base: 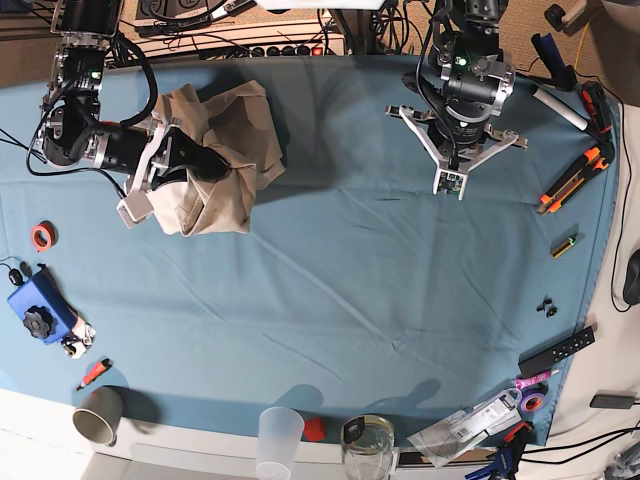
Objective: Fold the T-shirt properly
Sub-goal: 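Grasp the shirt bundle with the right gripper and lift it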
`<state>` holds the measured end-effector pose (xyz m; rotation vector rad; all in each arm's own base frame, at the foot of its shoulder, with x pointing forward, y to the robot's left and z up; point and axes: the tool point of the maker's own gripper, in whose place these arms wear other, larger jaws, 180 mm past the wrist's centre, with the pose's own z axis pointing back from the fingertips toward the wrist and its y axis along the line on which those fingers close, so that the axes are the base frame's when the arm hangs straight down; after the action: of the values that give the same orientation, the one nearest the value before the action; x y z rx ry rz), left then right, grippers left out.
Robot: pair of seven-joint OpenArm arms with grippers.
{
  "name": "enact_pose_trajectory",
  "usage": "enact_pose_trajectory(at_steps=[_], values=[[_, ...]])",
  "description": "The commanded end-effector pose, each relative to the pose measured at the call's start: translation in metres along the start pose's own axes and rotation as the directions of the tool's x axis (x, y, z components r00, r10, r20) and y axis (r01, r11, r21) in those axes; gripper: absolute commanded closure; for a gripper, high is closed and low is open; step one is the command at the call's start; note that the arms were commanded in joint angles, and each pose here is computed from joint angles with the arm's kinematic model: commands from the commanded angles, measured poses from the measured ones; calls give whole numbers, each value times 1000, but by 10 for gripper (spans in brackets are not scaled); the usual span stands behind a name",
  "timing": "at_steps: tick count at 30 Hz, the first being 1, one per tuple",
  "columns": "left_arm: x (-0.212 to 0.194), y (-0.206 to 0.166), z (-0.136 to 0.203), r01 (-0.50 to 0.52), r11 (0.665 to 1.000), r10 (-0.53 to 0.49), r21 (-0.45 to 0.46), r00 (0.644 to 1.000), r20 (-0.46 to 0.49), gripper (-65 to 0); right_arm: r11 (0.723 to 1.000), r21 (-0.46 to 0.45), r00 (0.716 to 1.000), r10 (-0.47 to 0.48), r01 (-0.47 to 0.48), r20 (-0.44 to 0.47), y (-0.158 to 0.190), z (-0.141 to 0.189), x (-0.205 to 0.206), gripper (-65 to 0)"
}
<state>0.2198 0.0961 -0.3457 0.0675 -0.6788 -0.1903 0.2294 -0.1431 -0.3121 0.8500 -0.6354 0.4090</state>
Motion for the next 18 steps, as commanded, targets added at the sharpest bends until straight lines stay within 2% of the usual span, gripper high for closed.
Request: enact_pose_trajectory(at_steps=[1, 2, 5, 12, 18], values=[[10, 1, 4, -7, 1000, 6, 6, 999, 42, 0, 999, 16, 998, 28, -29, 47, 5, 5, 16, -123], [10, 1, 4, -7, 1000, 6, 5, 999, 43, 0, 999, 25, 998, 26, -27, 55, 6, 5, 17, -142], [11, -3, 4, -18, 1000, 18, -16, 999, 47, 0, 998, 40, 997, 36, -39, 73, 11, 6, 23, -147], [10, -7, 4, -30, 999, 32, -41, 998, 48, 0, 978, 48, 975, 197, -203, 98, 43, 8, 47, -146], [5, -8, 5, -30, 999, 32, -43, 999, 34, 0, 976, 48, 973, 206, -212, 99, 45, 8, 48, -146]])
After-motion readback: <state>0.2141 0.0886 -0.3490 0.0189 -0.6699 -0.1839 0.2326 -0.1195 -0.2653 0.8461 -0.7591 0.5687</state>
